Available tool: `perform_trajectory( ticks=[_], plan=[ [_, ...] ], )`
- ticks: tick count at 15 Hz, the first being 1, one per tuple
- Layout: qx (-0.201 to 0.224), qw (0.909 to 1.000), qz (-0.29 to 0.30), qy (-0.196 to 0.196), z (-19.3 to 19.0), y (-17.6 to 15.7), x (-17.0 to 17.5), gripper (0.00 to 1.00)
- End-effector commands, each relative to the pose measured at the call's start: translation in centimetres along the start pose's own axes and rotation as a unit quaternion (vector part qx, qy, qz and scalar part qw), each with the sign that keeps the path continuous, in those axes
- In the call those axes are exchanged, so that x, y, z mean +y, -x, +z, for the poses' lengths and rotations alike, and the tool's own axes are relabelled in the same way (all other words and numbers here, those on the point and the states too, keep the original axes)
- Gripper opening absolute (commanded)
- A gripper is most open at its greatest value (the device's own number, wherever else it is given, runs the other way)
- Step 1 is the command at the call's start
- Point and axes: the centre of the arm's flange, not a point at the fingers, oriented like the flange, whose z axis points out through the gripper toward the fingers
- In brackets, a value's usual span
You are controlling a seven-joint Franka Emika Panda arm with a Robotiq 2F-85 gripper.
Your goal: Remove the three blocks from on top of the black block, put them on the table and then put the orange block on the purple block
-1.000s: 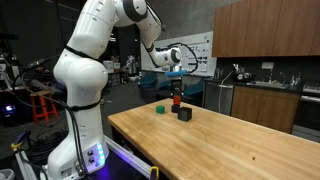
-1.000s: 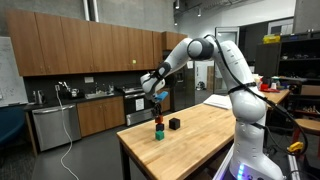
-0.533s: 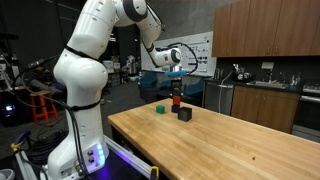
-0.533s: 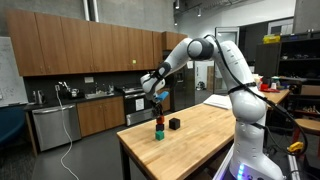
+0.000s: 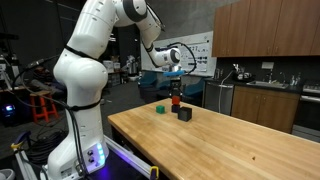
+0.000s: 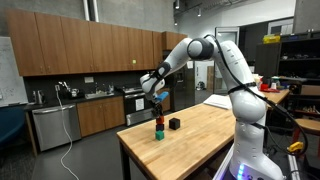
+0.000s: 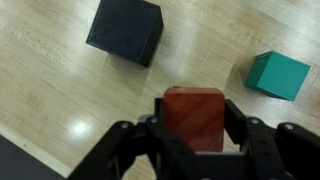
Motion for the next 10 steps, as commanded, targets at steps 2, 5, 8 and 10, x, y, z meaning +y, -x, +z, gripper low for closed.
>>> perform_trajectory(
  ticks=[2, 5, 8, 10],
  plan=[
    [-0.004, 0.9996, 0.027, -0.003, -0.6, 0.65, -0.67, 0.33],
    [-0.008, 0.9989, 0.045, -0.003, -0.42, 0.7, -0.73, 0.33],
    [-0.012, 0.9984, 0.055, -0.006, -0.16, 0.75, -0.78, 0.33],
    [-0.013, 0.9983, 0.057, -0.008, 0.0, 0.77, -0.89, 0.33]
  ],
)
